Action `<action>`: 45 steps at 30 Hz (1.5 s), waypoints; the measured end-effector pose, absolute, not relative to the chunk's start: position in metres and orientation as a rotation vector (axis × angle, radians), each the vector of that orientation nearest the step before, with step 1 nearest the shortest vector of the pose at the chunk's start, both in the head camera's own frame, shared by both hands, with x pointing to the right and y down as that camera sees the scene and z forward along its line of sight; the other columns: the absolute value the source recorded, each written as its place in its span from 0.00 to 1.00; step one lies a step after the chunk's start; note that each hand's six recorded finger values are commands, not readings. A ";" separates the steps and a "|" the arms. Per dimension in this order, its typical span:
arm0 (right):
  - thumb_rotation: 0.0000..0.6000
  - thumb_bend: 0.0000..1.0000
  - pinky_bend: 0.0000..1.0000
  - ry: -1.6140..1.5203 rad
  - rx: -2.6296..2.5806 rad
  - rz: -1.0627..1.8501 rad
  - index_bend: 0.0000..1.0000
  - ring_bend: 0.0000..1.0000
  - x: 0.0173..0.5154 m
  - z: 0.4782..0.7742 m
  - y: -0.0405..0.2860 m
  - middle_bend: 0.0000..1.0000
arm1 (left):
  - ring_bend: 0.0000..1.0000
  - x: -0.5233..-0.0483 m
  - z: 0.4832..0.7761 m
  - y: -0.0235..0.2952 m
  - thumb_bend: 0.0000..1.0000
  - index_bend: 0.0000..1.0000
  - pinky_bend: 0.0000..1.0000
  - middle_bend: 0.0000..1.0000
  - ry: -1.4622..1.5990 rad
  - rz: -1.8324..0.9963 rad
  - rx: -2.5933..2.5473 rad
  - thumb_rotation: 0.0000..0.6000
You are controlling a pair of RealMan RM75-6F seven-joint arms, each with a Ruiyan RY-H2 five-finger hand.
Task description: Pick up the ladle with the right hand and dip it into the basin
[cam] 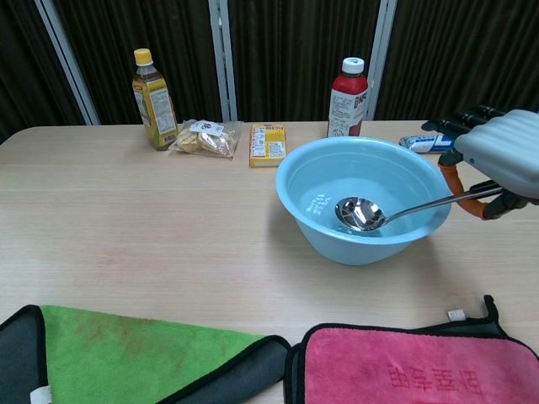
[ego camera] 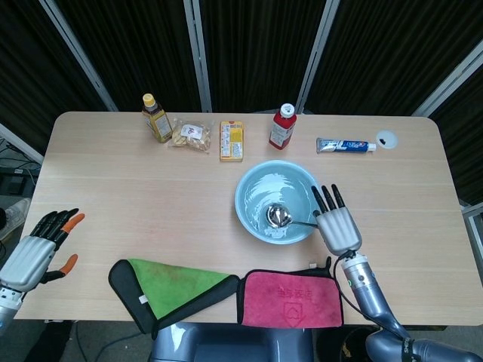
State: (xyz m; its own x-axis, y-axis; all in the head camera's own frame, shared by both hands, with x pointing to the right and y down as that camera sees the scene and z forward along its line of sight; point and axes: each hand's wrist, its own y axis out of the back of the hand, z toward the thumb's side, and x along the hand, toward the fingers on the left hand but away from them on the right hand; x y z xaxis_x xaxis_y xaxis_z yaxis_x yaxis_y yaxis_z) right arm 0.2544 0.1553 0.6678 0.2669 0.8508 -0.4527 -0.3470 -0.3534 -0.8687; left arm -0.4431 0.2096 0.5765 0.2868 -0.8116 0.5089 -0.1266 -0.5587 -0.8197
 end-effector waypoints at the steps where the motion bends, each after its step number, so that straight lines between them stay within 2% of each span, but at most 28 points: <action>1: 1.00 0.41 0.00 -0.503 -1.426 1.354 0.66 0.00 0.253 0.669 0.156 0.03 | 0.00 -0.443 0.577 0.210 0.44 0.04 0.00 0.00 0.840 -1.305 -1.891 1.00; 11: 1.00 0.41 0.00 -0.507 -1.435 1.338 0.66 0.00 0.243 0.673 0.162 0.03 | 0.00 -0.444 0.572 0.209 0.44 0.04 0.00 0.00 0.852 -1.286 -1.901 1.00; 25: 1.00 0.41 0.00 -0.690 -1.578 1.303 0.65 0.00 0.232 0.635 0.146 0.03 | 0.00 -0.446 0.566 0.210 0.44 0.04 0.00 0.00 0.871 -1.263 -1.901 1.00; 37: 1.00 0.41 0.00 -0.859 -1.719 1.314 0.66 0.00 0.243 0.611 0.120 0.04 | 0.00 -0.445 0.566 0.211 0.44 0.04 0.00 0.00 0.866 -1.259 -1.910 1.00; 45: 1.00 0.41 0.00 -0.905 -1.700 1.290 0.66 0.00 0.250 0.599 0.115 0.04 | 0.00 -0.442 0.570 0.211 0.44 0.04 0.00 0.00 0.845 -1.259 -1.917 1.00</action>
State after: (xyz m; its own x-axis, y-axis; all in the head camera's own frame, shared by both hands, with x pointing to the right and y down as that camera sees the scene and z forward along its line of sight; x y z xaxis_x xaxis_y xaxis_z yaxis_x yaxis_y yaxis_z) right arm 0.2499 0.1148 0.5990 0.2236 0.8892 -0.3992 0.0732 -0.4237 -0.9028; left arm -0.4417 0.2113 0.5697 0.3204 -0.8099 0.4914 -0.1480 -0.5552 -0.8185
